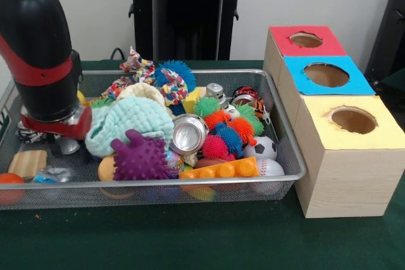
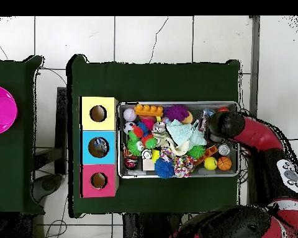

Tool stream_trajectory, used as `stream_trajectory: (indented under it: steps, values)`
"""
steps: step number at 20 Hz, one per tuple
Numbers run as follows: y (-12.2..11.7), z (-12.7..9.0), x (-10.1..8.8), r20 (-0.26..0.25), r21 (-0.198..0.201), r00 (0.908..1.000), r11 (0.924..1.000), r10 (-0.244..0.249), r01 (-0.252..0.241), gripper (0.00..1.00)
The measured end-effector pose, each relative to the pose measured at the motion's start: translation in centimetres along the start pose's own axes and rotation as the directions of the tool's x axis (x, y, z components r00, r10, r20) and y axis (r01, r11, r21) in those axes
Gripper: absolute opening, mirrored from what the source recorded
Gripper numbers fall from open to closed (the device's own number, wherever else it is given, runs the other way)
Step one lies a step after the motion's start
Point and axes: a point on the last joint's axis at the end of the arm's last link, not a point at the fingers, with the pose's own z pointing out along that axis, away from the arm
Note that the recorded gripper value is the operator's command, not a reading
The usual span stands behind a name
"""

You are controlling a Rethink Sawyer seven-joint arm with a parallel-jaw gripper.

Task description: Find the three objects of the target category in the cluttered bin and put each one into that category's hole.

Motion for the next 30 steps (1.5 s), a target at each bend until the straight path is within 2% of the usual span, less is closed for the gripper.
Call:
stream_trajectory:
  steps: [2, 4, 9, 10, 11, 12, 14, 15, 17, 18, 19, 20, 22, 23, 24, 25, 28, 29, 30]
  values:
    - [0.4, 1.1, 0.5, -0.024, -0.005, 0.9997, 1.0000, -0.002, 0.002, 1.00]
    - [0.6, 2.0, 0.6, -0.023, -0.008, 0.9997, 1.0000, -0.005, 0.005, 1.00]
    - [0.8, 2.1, 0.6, -0.012, 0.011, 0.9998, 0.9998, -0.015, 0.016, 1.00]
    - [0.9, 2.1, 0.6, -0.006, 0.026, 0.9995, 0.9992, -0.030, 0.031, 1.00]
    - [1.3, 1.9, 0.5, 0.014, 0.065, 0.9975, 0.9955, -0.069, 0.068, 1.00]
    - [1.4, 1.9, 0.5, 0.026, 0.088, 0.9953, 0.9920, -0.093, 0.091, 1.00]
    - [1.7, 1.7, 0.4, 0.051, 0.136, 0.9882, 0.9813, -0.145, 0.137, 1.00]
    - [1.9, 1.6, 0.3, 0.072, 0.174, 0.9794, 0.9693, -0.188, 0.174, 1.00]
    - [2.1, 1.3, -0.2, 0.111, 0.225, 0.9625, 0.9497, -0.247, 0.218, 1.00]
    - [2.2, 1.0, -0.6, 0.142, 0.254, 0.9485, 0.9365, -0.283, 0.242, 1.00]
    - [2.1, 0.7, -1.2, 0.179, 0.289, 0.9290, 0.9199, -0.324, 0.265, 1.00]
    - [2.1, 0.4, -1.6, 0.204, 0.310, 0.9147, 0.9092, -0.349, 0.278, 1.00]
    - [1.9, -0.5, -2.6, 0.273, 0.367, 0.8665, 0.8779, -0.418, 0.308, 1.00]
    - [1.5, -0.5, -2.5, 0.283, 0.387, 0.8522, 0.8653, -0.440, 0.319, 1.00]
    - [1.2, -0.5, -2.3, 0.286, 0.401, 0.8428, 0.8558, -0.456, 0.327, 1.00]
    - [1.0, -0.5, -2.2, 0.298, 0.417, 0.8246, 0.8426, -0.481, 0.340, 1.00]
    - [0.9, -0.3, -2.0, 0.307, 0.420, 0.8156, 0.8390, -0.490, 0.346, 1.00]
    - [0.4, 0.0, -1.8, 0.316, 0.413, 0.8170, 0.8452, -0.482, 0.339, 0.00]
    - [0.3, 0.0, -1.8, 0.316, 0.413, 0.8174, 0.8457, -0.481, 0.338, 0.00]
